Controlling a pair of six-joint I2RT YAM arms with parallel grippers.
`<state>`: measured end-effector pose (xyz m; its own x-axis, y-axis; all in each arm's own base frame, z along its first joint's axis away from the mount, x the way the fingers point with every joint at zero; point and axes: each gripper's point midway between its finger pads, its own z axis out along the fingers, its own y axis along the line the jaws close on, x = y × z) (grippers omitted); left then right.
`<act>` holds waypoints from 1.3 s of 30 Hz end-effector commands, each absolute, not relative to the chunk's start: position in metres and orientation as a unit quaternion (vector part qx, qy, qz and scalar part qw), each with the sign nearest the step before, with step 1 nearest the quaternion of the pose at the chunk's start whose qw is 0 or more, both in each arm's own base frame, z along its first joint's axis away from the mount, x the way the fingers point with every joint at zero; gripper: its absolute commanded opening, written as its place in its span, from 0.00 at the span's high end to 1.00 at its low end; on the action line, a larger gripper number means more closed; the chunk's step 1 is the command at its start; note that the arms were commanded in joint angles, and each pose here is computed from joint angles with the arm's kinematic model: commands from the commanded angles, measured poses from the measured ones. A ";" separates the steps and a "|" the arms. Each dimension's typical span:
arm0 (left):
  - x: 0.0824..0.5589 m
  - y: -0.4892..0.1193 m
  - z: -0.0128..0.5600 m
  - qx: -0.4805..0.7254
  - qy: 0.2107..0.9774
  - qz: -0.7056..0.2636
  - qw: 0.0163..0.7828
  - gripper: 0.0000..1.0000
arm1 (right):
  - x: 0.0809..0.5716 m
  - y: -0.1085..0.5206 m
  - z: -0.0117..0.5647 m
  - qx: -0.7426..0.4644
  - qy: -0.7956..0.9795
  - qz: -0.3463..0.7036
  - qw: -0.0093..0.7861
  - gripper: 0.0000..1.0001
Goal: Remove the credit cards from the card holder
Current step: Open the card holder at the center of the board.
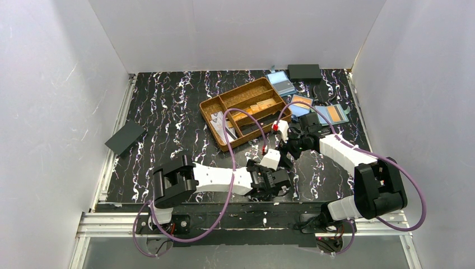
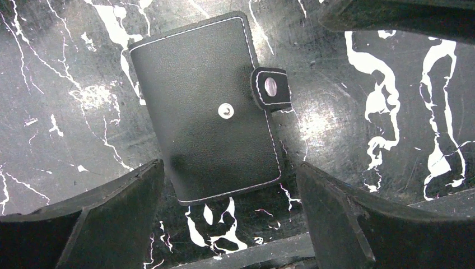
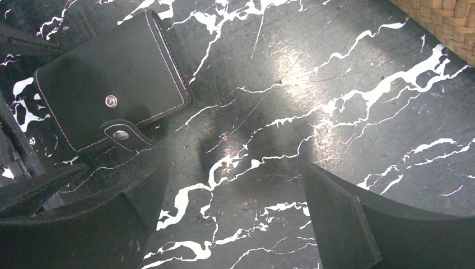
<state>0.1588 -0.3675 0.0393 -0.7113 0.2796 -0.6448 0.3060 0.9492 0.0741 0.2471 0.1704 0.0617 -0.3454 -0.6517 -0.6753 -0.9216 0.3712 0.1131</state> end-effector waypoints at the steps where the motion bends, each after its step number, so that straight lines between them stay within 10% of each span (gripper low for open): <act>1: 0.181 -0.358 0.037 0.115 0.931 -0.017 0.347 0.14 | 0.232 0.187 0.079 -0.527 0.749 0.293 0.274 0.02; 23: 0.188 -0.345 0.027 0.092 0.939 -0.036 0.329 0.24 | 0.231 0.187 0.079 -0.527 0.748 0.295 0.273 0.02; 39: 0.178 -0.346 0.045 0.064 0.936 -0.119 0.325 0.54 | 0.229 0.189 0.082 -0.529 0.743 0.303 0.275 0.02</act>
